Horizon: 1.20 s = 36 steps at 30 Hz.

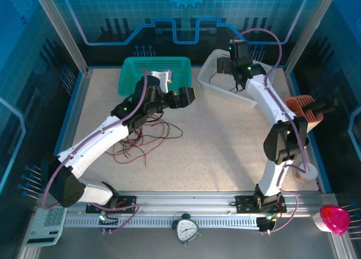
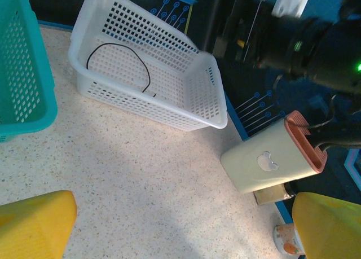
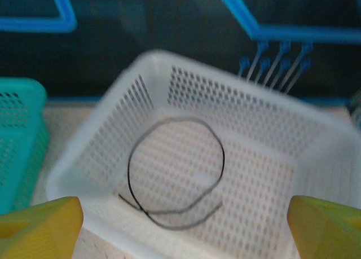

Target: Untangle the cables

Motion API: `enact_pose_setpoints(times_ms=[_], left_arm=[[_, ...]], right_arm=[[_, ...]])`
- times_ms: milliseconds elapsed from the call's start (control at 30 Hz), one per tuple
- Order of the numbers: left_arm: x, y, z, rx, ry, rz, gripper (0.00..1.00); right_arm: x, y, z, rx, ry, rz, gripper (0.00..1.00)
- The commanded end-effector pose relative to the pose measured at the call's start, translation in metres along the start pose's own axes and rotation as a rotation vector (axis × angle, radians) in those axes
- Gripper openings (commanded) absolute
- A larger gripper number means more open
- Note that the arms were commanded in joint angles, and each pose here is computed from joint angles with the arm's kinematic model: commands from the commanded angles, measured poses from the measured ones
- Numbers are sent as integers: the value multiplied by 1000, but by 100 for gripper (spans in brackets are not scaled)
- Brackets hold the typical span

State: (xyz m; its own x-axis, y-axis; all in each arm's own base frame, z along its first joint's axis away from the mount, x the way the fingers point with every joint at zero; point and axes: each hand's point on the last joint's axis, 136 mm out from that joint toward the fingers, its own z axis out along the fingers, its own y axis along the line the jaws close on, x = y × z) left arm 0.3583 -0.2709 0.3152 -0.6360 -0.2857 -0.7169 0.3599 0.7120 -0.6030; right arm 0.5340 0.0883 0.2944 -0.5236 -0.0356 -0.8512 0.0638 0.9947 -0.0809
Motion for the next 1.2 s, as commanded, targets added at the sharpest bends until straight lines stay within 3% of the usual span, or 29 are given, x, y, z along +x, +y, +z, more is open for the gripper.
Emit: enact_pose_setpoints(times_ms=[0,200,433,633,867,1167], left_arm=[[-11,-12,-13,20,-43,14,99],[-10,-9,-16,-1,-40,29,99],[-2,14,-16,-103,-31,41,99],[25,51,-22,-232,0,-3,99],[55,98,-42,-388,22,-18,99],[96,133,-17,-471,225,-23,76]], right_arm=[[-55,-4,-9,31,-156,-99,93],[-93,3,-20,67,-239,-158,96],[-79,43,-55,-45,-217,-163,95],[-34,83,-99,-248,-148,-85,93],[50,110,-123,-440,38,27,87],[129,115,-141,-530,175,183,83]])
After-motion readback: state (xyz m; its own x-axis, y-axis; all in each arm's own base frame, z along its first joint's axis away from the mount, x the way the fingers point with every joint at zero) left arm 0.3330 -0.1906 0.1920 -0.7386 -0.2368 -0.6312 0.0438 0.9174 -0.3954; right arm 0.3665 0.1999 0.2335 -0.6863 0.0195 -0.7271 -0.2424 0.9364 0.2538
